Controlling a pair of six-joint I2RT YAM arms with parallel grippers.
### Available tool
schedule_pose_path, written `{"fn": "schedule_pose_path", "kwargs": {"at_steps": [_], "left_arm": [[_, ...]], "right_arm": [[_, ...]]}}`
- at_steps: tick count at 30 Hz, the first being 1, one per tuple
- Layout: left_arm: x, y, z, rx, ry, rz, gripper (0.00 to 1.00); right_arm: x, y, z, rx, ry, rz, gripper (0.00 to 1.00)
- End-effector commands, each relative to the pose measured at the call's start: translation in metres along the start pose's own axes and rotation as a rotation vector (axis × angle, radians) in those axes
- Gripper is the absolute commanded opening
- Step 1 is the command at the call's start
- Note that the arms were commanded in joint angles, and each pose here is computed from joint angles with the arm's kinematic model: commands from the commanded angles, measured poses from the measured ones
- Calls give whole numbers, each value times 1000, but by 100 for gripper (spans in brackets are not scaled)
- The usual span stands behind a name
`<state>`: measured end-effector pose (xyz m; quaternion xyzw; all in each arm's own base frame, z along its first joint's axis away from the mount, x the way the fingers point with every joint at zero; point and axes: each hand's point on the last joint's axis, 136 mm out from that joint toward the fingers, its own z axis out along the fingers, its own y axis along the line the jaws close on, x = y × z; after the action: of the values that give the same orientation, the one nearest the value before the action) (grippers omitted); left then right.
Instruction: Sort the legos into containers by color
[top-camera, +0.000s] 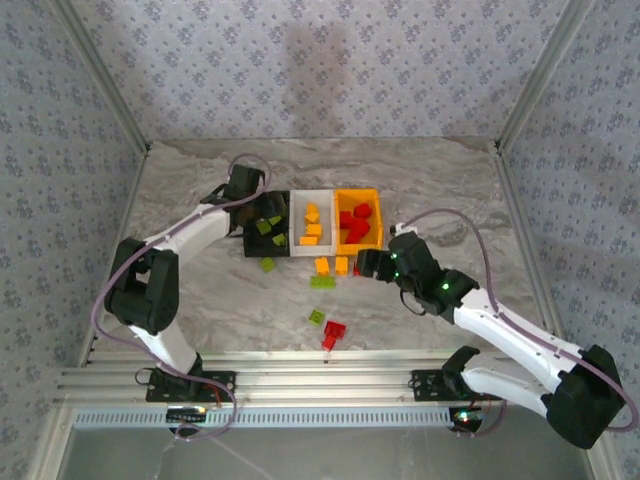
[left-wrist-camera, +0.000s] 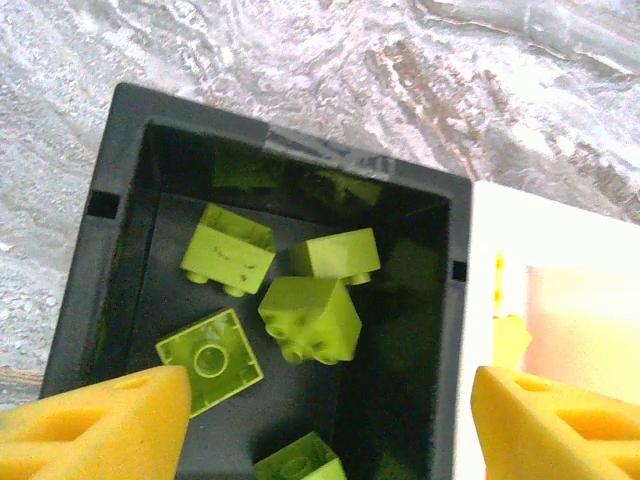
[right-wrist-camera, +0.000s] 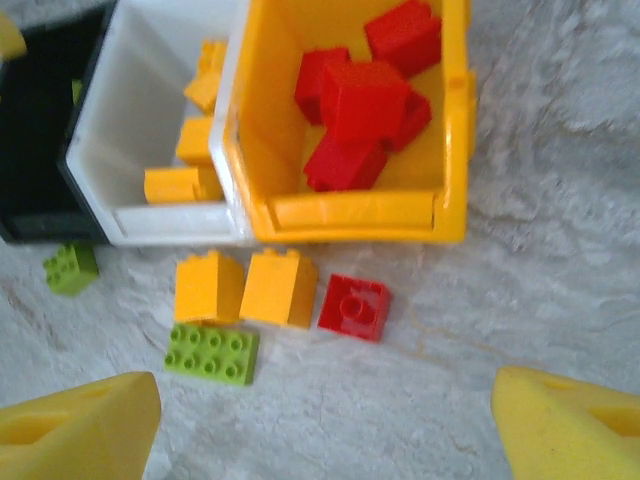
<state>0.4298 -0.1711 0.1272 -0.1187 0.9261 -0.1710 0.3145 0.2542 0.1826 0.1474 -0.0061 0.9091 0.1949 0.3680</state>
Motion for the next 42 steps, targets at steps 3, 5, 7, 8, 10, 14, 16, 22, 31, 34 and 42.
{"fn": "schedule_pose_path", "kwargs": {"at_steps": [3, 5, 7, 8, 10, 14, 16, 22, 31, 34, 42], "left_arm": [[-21, -44, -53, 165, -74, -2, 81], [-15, -56, -76, 217, -92, 18, 84], [-4, -64, -94, 252, -98, 49, 87], [3, -66, -103, 264, -97, 62, 92], [20, -65, -114, 271, -87, 86, 97], [52, -53, -127, 268, -56, 112, 99], [66, -44, -129, 258, -32, 113, 99], [83, -20, -137, 224, -31, 102, 99], [87, -6, -135, 182, -32, 101, 100], [87, -4, -135, 175, -33, 96, 100], [84, 4, -136, 158, -41, 82, 100]], "right_arm": [[50, 23, 11, -62, 181, -148, 88], [69, 36, 14, -70, 249, -236, 88], [86, 47, 16, -80, 302, -318, 88], [96, 52, 17, -79, 331, -359, 89], [111, 62, 18, -80, 366, -435, 89], [133, 74, 13, -70, 407, -520, 90], [143, 81, 6, -87, 429, -558, 96], [178, 89, -16, -127, 548, -648, 92], [214, 96, -13, -202, 699, -650, 77], [217, 97, -7, -196, 712, -668, 74], [208, 81, 13, -58, 668, -705, 67]]}}
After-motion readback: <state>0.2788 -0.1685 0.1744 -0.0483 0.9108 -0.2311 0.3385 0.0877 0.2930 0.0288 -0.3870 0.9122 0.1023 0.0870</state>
